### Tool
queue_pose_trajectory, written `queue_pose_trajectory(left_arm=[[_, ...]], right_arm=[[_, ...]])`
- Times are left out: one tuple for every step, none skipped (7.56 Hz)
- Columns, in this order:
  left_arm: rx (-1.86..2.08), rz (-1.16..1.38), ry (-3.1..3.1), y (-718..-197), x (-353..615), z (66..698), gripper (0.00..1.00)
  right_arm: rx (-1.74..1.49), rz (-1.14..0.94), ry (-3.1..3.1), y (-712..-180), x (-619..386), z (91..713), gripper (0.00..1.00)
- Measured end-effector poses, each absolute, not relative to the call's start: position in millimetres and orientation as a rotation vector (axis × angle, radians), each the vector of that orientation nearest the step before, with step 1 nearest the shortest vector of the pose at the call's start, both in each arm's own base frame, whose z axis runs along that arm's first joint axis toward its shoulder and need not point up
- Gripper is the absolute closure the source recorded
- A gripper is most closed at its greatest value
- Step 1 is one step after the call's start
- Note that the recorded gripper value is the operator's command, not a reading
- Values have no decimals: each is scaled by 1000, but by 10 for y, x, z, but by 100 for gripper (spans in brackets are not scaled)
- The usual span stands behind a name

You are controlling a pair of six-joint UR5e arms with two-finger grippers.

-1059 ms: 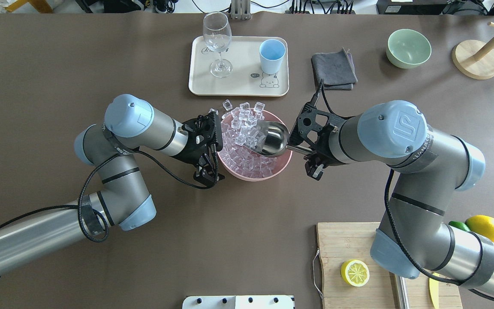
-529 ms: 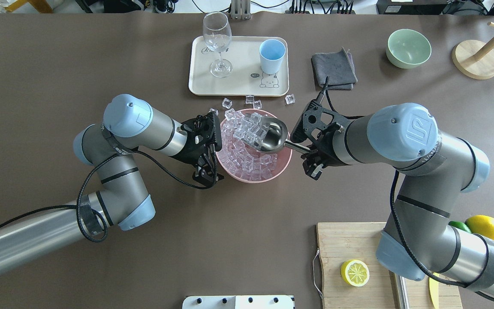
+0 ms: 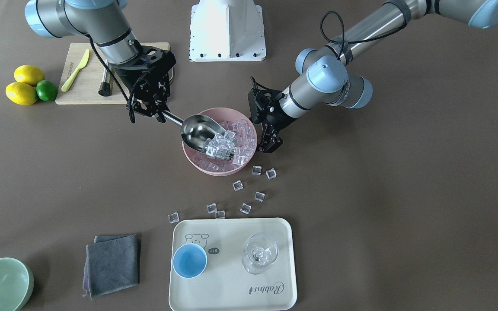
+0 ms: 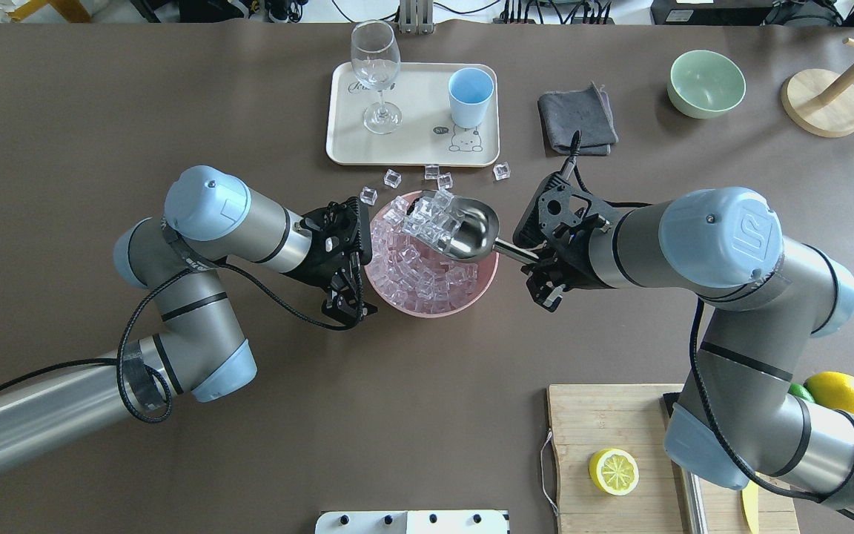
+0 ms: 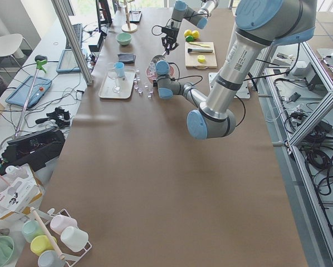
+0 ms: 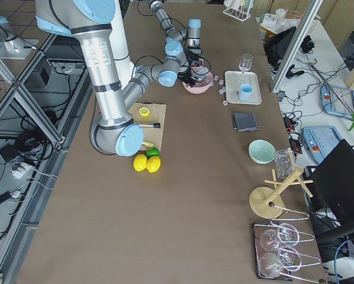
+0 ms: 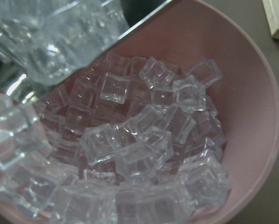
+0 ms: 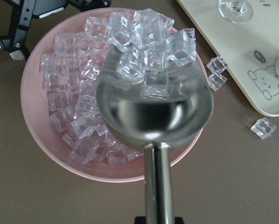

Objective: Put ice in cup with scoop
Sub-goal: 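Drag the scoop through the ice and lift it while left gripper holds bowl, then carry the full scoop to the blue cup while the left gripper withdraws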

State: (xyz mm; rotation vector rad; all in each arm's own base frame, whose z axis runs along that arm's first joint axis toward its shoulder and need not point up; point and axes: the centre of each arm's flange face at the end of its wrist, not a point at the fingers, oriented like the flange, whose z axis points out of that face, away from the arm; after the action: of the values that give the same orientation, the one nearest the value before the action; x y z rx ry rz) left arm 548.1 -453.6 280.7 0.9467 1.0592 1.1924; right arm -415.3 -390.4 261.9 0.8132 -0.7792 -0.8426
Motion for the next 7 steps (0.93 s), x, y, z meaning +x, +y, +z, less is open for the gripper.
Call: queue_pose_trajectory(left_arm=[[946,1192,1058,-4527,5461,2828,2],[946,1192,1058,-4523,5453,2835,2],[946,1192,1058,-4520,5448,2839,2],[945,1193,1057,-4509,5430,2863,2],[945,1193,1055,-4490,5386,2895,2],[944,1194,1055,-4471,5326,2923,2],[931,1198,1065,-4459,5228,2963,2]], right_arm=[[825,-834,-790,-3895,-4126,2623,100],[828,-814,-801,-3921,-4079,2610,100],[828,-787,-802,-3987,-4010,2597,100],[818,-744,-801,-4073,-3930,2593,100],[798,-698,-795,-4166,-3859,2606,100],[775,-652,-788,-4255,-3799,2626,100],[752,-603,-782,-4361,-3752,2658,100]])
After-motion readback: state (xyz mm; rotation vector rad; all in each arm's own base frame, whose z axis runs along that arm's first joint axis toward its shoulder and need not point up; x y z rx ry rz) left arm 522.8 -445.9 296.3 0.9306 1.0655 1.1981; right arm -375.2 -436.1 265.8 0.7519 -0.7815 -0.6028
